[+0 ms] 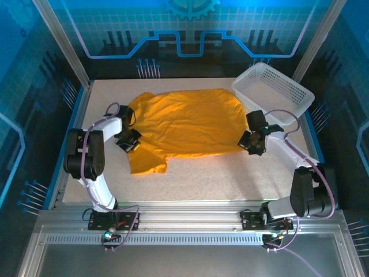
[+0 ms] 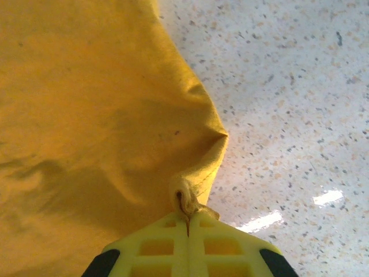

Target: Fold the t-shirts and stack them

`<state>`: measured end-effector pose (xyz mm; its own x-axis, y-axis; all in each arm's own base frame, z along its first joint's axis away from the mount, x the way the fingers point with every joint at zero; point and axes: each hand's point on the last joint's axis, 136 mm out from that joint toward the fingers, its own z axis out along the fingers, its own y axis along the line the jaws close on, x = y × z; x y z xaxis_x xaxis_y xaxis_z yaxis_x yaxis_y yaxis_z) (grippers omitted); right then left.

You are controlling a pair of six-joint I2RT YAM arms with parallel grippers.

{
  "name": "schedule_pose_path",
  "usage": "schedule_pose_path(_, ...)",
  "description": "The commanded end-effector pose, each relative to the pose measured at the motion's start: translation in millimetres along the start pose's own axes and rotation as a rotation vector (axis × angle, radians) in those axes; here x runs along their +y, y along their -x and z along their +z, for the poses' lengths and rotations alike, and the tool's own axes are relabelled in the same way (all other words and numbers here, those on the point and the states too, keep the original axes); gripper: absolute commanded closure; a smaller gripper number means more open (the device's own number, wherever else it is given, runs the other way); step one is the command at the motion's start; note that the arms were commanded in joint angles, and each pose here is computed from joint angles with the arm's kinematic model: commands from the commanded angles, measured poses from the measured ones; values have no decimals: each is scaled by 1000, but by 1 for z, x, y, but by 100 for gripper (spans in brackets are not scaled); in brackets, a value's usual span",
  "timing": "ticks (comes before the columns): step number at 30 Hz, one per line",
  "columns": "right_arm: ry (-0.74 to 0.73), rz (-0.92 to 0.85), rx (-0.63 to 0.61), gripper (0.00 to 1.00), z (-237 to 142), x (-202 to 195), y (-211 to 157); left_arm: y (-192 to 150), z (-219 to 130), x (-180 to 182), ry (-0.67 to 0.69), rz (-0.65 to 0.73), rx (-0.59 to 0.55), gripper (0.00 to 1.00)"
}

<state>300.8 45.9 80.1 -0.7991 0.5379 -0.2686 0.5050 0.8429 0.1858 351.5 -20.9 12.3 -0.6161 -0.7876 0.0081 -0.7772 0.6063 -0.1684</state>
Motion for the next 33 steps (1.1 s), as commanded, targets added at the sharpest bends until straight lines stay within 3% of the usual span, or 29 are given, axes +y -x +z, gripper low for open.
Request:
schedule_pose_path(1,-61,26,95,99,3,-14,-16,22,17,4,42,6,-11,100)
schedule_pose_path(4,-51,75,66,77,-6,-20,-18,35,-4,-17,-31,26,-64,99)
schedule_pose_path(6,-43,130,-9,60,-19,-29,-15,38,-33,-27,-70,65,-143,87)
schedule_pose_path(8,-45,187,-34,48,-24,-39,-20,36,-60,-27,-78,95,-221,69)
schedule_pose_path(10,-54,237,-20,43,-23,-44,-27,28,-78,-19,-77,100,-265,62)
schedule_pose_path(14,-13,330,48,47,-4,-38,-39,-1,-90,14,-84,18,-264,63)
schedule_pose_path(19,-8,428,73,54,14,-37,-32,-46,-68,53,-72,-79,-123,66)
schedule_pose_path(21,-80,474,126,57,21,-53,-39,-58,-61,61,-65,-87,-73,64)
schedule_pose_path(24,-30,584,195,58,37,-60,-54,-69,-48,67,-64,-115,-17,59)
schedule_pose_path(28,75,654,188,51,41,-47,-52,-68,-40,56,-126,-140,4,53)
schedule_pose_path(33,113,652,206,50,37,-34,-46,-41,-48,34,-146,-44,-86,39)
